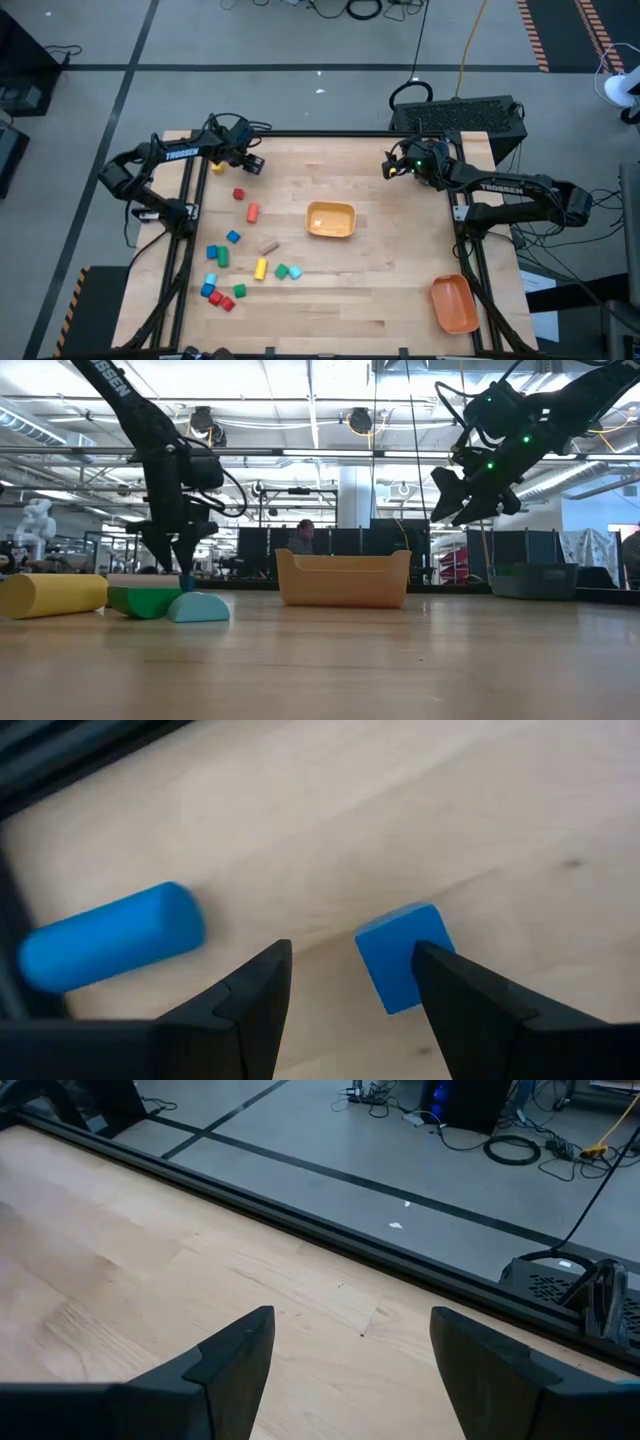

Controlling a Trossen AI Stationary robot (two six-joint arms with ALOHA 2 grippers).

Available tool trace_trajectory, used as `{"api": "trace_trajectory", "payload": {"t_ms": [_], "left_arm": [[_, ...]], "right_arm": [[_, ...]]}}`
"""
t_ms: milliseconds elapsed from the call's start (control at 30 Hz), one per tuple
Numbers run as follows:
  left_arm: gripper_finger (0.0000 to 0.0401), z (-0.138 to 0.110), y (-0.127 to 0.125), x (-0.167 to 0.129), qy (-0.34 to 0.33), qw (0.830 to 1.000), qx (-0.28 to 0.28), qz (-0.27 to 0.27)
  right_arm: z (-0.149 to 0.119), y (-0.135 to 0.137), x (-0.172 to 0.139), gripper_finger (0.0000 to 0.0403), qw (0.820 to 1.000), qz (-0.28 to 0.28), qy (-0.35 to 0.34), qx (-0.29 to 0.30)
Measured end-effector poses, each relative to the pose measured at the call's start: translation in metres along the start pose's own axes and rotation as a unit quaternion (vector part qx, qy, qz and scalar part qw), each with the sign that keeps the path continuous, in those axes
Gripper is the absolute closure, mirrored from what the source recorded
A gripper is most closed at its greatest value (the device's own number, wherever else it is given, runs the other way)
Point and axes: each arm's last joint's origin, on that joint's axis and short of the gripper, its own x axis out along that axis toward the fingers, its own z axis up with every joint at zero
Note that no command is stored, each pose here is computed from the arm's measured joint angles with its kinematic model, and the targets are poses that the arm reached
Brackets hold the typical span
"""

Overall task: Sort blocks by size
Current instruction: Put the blue square block into the blue bin

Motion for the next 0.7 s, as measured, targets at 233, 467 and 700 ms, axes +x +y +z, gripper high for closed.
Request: {"api": "trace_trajectory", "payload": {"t_ms": [233, 467, 700], "left_arm": [[0.0186, 0.002, -0.008, 0.0, -0.011, 0.999, -0.01, -0.041], [0.0186, 0.004, -0.017, -0.002, -0.03, 0.998, -0.015, -0.058], [0.0186, 0.0, -0.021, -0.002, -0.023, 0.998, -0.022, -0.05]], "right_arm": [[-0.001, 0.0, 0.0, 0.0149, 1.0, -0.002, 0.004, -0.003], [-0.002, -0.001, 0.0, 0.0149, 1.0, -0.003, 0.008, -0.005], [-0.003, -0.001, 0.0, 0.0149, 1.0, -0.004, 0.012, -0.006]]}}
